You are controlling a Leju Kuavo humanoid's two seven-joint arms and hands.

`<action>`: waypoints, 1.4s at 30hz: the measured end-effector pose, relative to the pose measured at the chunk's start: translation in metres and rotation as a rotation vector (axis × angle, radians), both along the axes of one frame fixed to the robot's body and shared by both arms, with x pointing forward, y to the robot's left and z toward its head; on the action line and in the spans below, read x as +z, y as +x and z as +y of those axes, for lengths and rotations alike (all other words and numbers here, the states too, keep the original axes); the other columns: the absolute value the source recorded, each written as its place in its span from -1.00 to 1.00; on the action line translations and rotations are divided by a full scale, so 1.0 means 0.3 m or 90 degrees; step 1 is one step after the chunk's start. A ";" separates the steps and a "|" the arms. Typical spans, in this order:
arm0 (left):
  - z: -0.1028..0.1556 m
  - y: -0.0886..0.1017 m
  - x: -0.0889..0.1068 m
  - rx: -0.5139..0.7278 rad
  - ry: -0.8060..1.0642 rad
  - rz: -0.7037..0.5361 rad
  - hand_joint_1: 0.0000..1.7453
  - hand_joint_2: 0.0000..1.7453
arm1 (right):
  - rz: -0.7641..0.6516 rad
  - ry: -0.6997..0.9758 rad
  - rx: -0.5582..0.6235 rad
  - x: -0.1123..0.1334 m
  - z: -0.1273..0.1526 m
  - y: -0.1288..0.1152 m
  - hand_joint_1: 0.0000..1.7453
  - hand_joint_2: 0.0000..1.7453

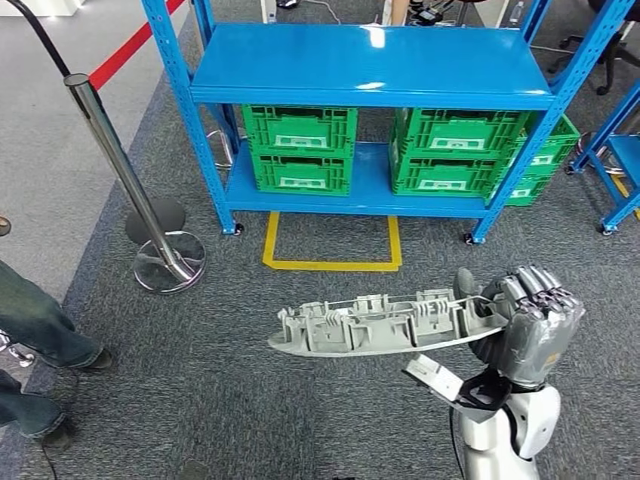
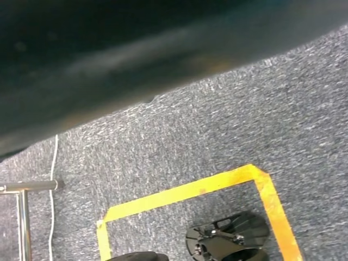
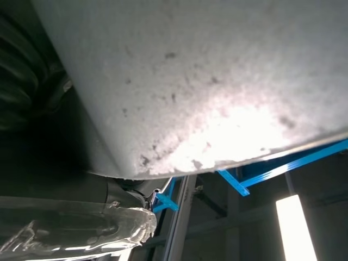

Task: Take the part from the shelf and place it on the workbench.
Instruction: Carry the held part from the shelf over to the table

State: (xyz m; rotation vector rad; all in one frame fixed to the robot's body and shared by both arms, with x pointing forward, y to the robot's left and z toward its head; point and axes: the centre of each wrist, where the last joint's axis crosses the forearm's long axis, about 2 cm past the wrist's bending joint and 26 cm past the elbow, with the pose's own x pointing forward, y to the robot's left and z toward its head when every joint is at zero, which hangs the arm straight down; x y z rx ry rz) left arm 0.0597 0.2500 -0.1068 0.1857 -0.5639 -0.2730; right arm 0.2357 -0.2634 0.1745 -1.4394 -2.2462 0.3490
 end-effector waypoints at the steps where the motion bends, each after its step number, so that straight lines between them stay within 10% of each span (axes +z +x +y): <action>1: 0.000 0.000 0.000 0.000 0.000 0.000 -1.00 -1.00 | 0.000 0.000 0.000 0.000 0.000 0.000 1.00 1.00; 42: -0.014 -0.004 0.000 0.023 -0.011 0.006 -1.00 -1.00 | 0.002 -0.023 -0.004 0.006 0.000 0.009 1.00 1.00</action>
